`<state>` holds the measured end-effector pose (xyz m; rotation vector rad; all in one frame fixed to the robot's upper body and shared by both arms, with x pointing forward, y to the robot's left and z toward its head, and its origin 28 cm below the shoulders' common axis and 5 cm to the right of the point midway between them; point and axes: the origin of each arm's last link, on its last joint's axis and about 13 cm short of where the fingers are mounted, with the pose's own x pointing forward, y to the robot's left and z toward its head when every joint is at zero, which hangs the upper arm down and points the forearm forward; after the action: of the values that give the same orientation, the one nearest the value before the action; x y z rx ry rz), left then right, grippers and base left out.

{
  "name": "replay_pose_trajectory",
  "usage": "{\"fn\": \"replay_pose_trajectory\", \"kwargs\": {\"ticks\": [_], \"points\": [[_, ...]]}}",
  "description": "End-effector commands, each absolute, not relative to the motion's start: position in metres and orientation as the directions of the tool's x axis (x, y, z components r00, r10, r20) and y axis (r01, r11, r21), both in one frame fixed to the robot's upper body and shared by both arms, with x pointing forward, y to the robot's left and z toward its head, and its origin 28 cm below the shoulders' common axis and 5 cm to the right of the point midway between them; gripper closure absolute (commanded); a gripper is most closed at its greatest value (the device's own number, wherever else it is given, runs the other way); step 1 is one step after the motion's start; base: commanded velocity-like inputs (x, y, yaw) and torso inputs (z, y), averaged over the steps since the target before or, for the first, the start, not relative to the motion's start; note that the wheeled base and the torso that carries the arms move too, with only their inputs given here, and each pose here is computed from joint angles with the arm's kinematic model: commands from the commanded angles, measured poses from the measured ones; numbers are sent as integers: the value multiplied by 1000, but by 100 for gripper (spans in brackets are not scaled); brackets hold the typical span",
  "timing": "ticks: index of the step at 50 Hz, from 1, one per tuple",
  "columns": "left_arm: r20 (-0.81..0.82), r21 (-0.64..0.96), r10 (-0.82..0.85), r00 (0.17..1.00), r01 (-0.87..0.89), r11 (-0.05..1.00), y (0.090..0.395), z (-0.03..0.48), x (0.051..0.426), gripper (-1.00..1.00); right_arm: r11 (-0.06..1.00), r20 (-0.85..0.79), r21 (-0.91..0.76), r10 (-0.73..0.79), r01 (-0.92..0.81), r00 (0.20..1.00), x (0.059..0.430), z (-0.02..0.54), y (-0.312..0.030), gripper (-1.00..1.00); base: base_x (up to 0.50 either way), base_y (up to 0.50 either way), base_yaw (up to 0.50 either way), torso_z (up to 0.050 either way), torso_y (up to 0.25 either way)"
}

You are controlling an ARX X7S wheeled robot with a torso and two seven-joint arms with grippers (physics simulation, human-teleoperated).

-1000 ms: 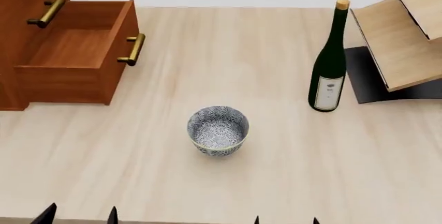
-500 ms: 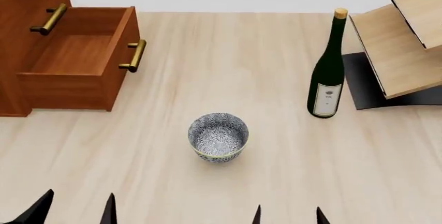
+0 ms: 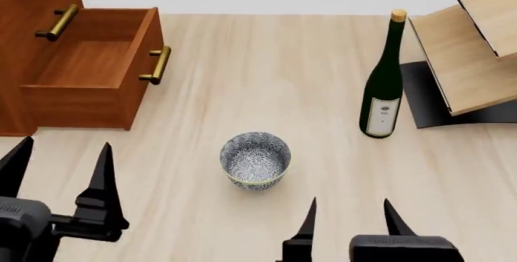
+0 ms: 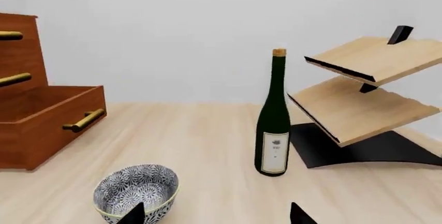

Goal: Close the bottom drawer of the cabinet and open the top drawer.

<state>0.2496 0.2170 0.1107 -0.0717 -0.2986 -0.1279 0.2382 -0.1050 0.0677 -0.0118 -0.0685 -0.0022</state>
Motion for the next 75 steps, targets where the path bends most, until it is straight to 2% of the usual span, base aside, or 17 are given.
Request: {"fn": "replay_pose_trajectory", "kwargs": {"ticks": [1,2,6,25,41,75], "points": [[425,-14,-120,897,139,990,224,170,262,-100,1000,97,-15,-23,25,995,251,94,-114,-100,0,0,0,0,0],[479,-16,-102,872,125,992,229,199,266,-100,999,97,-4,-38,39,995,257,104,-117,-100,0,0,0,0,0],[530,-14,-88,843,112,994,233,225,267,-100,999,112,-12,-46,48,993,262,112,-120,-100,0,0,0,0,0],[645,13,-73,761,84,996,244,288,253,-100,997,170,-16,-71,74,983,262,147,-134,-100,0,0,0,0,0],[675,36,-80,734,75,997,244,297,245,-100,998,169,-24,-53,58,984,261,145,-133,-100,0,13,0,0,0],[678,48,-91,730,80,996,240,299,239,-100,998,179,-54,-21,32,984,256,142,-132,-100,0,486,0,0,0]]}}
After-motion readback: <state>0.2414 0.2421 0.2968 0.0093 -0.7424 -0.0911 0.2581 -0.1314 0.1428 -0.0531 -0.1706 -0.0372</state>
